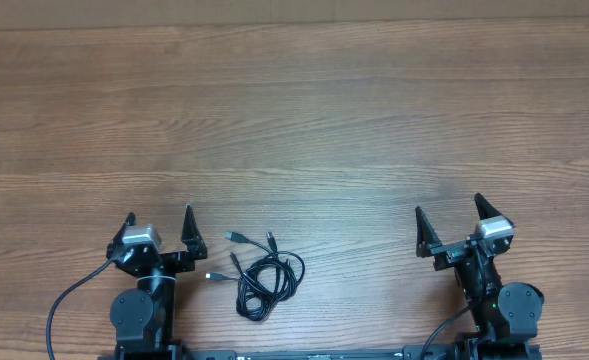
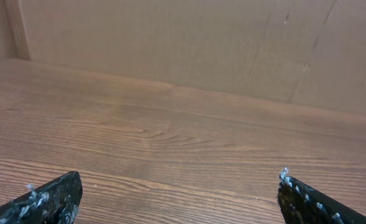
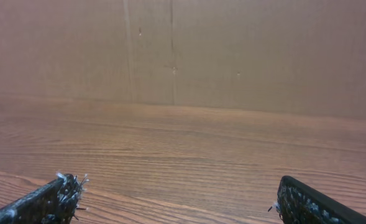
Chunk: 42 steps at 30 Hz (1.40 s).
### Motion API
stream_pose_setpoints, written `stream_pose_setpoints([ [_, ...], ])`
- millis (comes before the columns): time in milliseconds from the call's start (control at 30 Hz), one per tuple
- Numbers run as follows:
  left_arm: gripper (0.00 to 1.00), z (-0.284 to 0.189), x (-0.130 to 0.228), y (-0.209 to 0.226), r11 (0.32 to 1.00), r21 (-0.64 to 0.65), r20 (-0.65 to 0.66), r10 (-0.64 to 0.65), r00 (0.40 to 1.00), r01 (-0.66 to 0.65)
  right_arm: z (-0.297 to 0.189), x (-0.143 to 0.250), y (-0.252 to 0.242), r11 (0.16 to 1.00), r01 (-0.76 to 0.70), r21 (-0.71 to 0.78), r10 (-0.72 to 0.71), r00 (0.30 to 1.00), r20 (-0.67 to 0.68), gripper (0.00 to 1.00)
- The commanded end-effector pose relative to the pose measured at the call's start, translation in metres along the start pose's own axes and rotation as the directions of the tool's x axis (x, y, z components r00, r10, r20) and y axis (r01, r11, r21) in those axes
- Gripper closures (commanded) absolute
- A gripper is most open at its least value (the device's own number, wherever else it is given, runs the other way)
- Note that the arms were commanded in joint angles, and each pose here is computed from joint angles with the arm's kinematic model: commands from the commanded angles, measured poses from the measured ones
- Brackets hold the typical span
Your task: Untangle cables
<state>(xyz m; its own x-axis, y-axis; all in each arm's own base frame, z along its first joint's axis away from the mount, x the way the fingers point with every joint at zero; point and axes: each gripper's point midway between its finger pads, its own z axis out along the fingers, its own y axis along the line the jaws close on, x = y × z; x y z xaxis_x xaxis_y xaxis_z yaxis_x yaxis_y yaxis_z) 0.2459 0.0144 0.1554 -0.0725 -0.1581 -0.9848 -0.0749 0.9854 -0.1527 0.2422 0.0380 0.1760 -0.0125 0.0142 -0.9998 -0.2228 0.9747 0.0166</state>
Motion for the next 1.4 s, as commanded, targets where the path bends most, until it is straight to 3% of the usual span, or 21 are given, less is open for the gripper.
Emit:
stream_pose_setpoints([
  [0, 0.01, -0.0002, -0.0003, -0.0004, 1.000, 0.005, 0.004, -0.010, 1.000, 0.010, 0.0001, 0.0018, -0.0004, 1.000, -0.004, 0.004, 0.004, 1.000, 0.004, 0.00],
  [1367, 0.00, -0.0002, -0.0001, 0.0001, 1.000, 0.002, 0.003, 0.021, 1.000, -0.021, 0.0001, 0.0018, -0.0004, 1.000, -0.004, 0.004, 0.004, 1.000, 0.004, 0.00],
])
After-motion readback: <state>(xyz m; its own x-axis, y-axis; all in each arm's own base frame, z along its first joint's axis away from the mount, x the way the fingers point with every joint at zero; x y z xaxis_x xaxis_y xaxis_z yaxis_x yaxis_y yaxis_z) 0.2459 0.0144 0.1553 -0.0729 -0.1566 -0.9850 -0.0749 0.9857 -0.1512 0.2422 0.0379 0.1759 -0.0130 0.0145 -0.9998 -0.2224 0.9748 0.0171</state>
